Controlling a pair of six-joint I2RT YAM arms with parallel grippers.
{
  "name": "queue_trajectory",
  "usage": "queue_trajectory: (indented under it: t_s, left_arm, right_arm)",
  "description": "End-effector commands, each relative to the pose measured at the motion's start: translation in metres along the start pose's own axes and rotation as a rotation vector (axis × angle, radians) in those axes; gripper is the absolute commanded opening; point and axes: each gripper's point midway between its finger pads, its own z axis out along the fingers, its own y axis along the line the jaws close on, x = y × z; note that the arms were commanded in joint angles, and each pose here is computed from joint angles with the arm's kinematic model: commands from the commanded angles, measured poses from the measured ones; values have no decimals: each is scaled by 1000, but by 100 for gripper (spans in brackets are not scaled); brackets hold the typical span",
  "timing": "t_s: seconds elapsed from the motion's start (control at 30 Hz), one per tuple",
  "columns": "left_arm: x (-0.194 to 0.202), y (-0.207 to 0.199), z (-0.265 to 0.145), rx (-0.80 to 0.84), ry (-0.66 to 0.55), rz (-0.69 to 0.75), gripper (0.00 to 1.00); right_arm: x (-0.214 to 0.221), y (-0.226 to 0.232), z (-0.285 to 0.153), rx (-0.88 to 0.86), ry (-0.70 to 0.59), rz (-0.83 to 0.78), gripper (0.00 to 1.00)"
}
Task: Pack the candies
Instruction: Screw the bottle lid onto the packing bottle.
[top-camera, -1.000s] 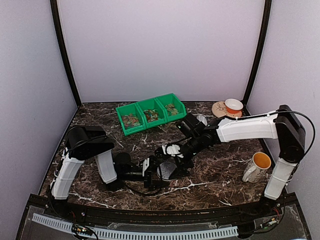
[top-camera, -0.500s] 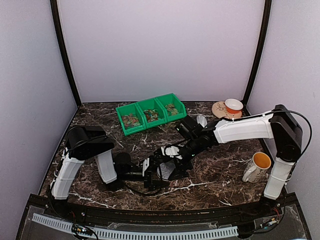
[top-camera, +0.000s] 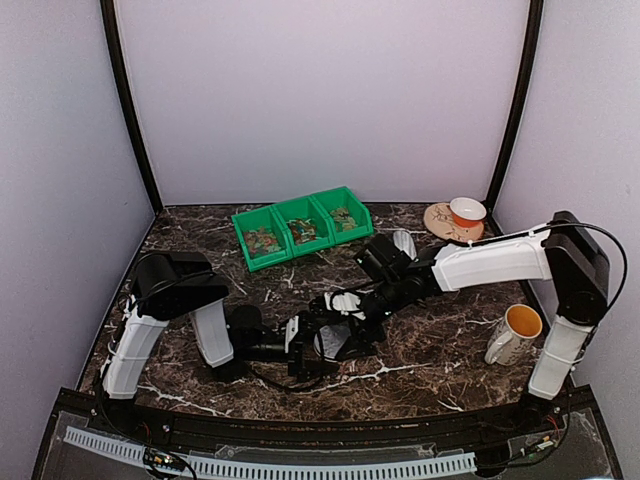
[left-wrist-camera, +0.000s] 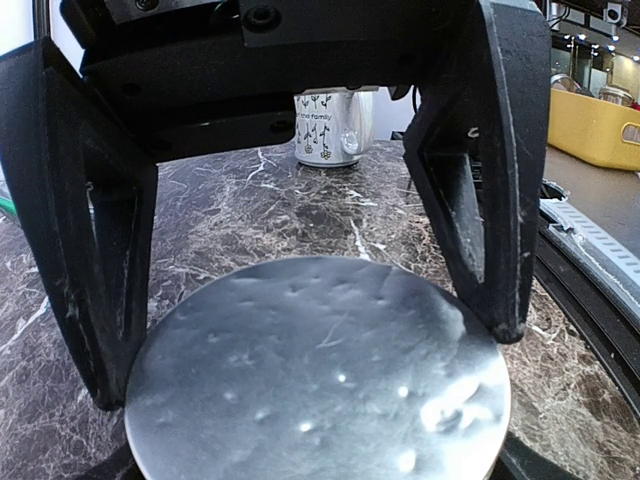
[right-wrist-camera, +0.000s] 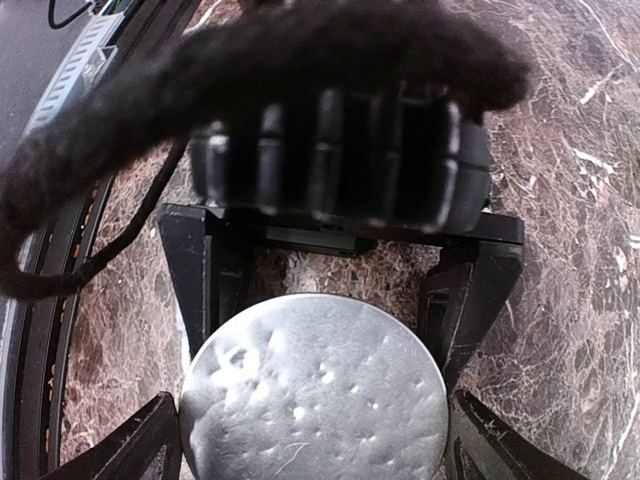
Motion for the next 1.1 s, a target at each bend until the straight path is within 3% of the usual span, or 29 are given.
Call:
queue_trajectory:
  t_s: [0.0,0.23,0.6,0.83,1.07]
  left_arm:
    - [100,-15,-35,-101,214,-43,81]
    - [100,9,-39,-242,235,-52,78]
    - [108,39,-48,-416,315,-78,76]
    - [111,40,-47,-427,335,-78,76]
    - [105,31,-45,-374,308,-48,76]
  right_arm:
    - [-2,-6,-1,90,-9,44,87]
    - [-4,-29,-4,269,-8,180,87]
    - [-1,-63,-5,572,42,564,88]
    - [-9,-59,-12,631,48,575,90]
    - [-24,-57,-38,639,10,517,98]
